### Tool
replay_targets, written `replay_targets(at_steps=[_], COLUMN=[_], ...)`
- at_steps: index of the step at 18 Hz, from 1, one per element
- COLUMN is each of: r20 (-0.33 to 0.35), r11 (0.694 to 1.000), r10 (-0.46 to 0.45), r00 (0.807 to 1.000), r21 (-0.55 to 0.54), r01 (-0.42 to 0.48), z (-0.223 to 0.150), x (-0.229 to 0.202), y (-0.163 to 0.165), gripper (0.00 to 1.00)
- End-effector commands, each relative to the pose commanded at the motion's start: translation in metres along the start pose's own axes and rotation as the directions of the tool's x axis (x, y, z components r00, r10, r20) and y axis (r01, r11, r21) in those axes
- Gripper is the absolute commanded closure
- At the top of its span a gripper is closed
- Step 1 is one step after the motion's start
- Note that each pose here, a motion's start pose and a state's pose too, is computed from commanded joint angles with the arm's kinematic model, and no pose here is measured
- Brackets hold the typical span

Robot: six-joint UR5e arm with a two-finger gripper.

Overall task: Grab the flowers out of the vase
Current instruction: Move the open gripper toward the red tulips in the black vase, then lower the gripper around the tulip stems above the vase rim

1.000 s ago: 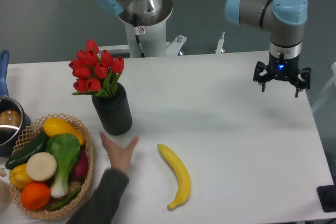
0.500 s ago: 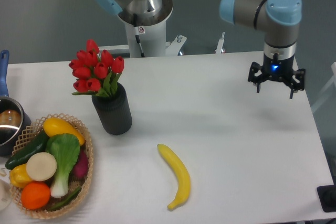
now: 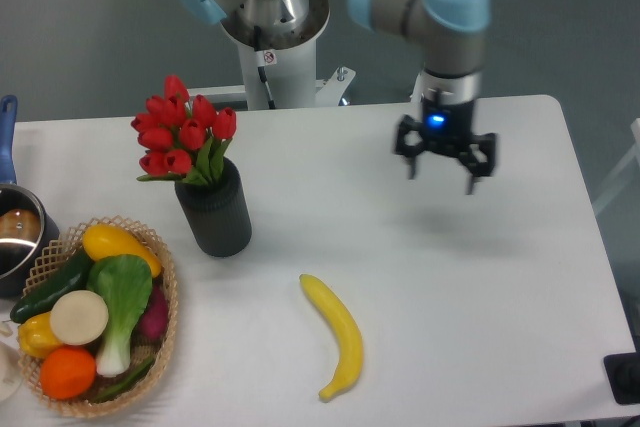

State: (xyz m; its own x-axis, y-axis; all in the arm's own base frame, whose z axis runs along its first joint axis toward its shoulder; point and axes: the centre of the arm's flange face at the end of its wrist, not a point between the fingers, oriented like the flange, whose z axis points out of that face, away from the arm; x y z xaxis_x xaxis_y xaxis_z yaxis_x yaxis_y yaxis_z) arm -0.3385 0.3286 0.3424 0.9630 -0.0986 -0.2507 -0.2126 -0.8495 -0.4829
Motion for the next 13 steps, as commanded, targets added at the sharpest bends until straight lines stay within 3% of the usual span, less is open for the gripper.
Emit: replay_targets(at_steps=[5, 7, 10, 13], r20=[-0.116, -0.164, -0.273, -0.314], r11=[0.995, 0.986, 0.919, 0.872], r10=[0.086, 0.086, 0.081, 0.085], r00=[0.990, 0.983, 0.959, 0.946], r21=[0.056, 0.154, 0.393, 0.483], r01=[-0.080, -0.060, 0.034, 0.082], z=[0.025, 0.027, 0.029, 0.026], x=[0.053, 0.064, 0.077, 0.082], y=[-0.038, -0.045, -0.054, -0.059], gripper=[0.00, 0.00, 0.00, 0.00])
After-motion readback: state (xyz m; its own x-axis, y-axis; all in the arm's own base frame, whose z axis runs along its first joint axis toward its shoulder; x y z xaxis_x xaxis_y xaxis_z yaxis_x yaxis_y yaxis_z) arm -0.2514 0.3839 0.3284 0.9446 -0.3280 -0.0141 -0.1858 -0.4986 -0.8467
